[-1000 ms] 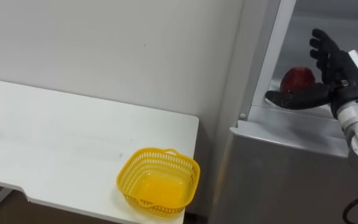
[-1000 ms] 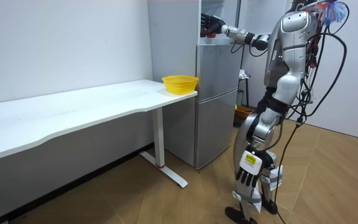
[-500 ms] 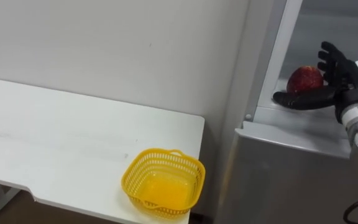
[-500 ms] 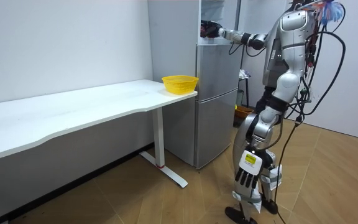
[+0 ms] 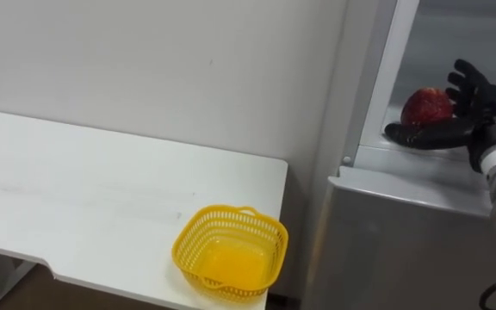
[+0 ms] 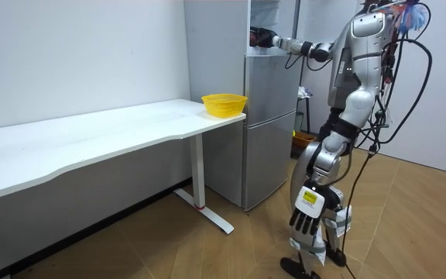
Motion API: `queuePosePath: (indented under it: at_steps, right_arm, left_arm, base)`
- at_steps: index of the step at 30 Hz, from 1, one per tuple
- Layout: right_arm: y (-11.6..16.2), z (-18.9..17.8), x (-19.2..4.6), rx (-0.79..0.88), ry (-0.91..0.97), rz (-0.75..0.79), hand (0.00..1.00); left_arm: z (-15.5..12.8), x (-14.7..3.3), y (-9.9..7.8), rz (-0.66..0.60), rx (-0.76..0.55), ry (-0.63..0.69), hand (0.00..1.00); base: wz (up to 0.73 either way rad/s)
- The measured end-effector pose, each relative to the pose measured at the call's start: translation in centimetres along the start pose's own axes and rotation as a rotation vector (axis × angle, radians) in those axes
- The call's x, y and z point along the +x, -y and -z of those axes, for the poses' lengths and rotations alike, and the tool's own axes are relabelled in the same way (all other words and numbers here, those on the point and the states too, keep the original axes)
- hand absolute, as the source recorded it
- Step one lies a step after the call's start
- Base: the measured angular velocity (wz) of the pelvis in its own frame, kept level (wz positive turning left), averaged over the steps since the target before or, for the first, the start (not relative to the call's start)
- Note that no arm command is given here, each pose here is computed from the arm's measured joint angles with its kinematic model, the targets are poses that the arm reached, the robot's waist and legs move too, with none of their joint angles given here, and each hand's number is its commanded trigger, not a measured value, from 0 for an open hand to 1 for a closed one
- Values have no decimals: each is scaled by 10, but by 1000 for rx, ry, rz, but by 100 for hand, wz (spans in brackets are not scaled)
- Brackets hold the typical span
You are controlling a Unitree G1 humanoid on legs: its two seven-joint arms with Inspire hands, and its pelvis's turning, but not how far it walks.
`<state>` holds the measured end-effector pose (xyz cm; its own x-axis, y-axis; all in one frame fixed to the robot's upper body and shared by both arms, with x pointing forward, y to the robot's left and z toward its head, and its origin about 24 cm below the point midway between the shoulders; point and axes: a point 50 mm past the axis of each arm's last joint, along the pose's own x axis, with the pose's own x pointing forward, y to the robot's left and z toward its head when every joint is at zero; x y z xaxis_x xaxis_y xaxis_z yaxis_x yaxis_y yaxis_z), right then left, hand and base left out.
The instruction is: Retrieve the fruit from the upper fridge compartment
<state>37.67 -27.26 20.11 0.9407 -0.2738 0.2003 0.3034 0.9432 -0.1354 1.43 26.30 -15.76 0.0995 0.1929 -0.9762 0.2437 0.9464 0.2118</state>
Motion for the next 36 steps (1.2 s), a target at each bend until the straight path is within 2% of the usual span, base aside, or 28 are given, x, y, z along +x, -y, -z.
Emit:
queuePosePath:
  at_steps: [16, 26, 27, 29, 36]
  right_arm:
    - [4, 3, 6, -26, -37, -26, 0]
    - [6, 6, 10, -46, -77, -114, 0]
    - [7, 6, 10, -49, -76, -122, 3]
    - [8, 5, 10, -53, -77, -130, 100]
    - [8, 7, 10, -52, -85, -157, 100]
  left_arm:
    - [-4, 0, -1, 6, -12, -2, 0]
    - [-3, 1, -1, 8, -13, -12, 0]
    - [-3, 1, -1, 9, -13, -14, 0]
    - [-2, 1, -1, 10, -13, -17, 0]
    - [-4, 1, -1, 26, -13, -15, 0]
  base:
    - [0]
    - [0]
    - [0]
    - [0]
    - [0]
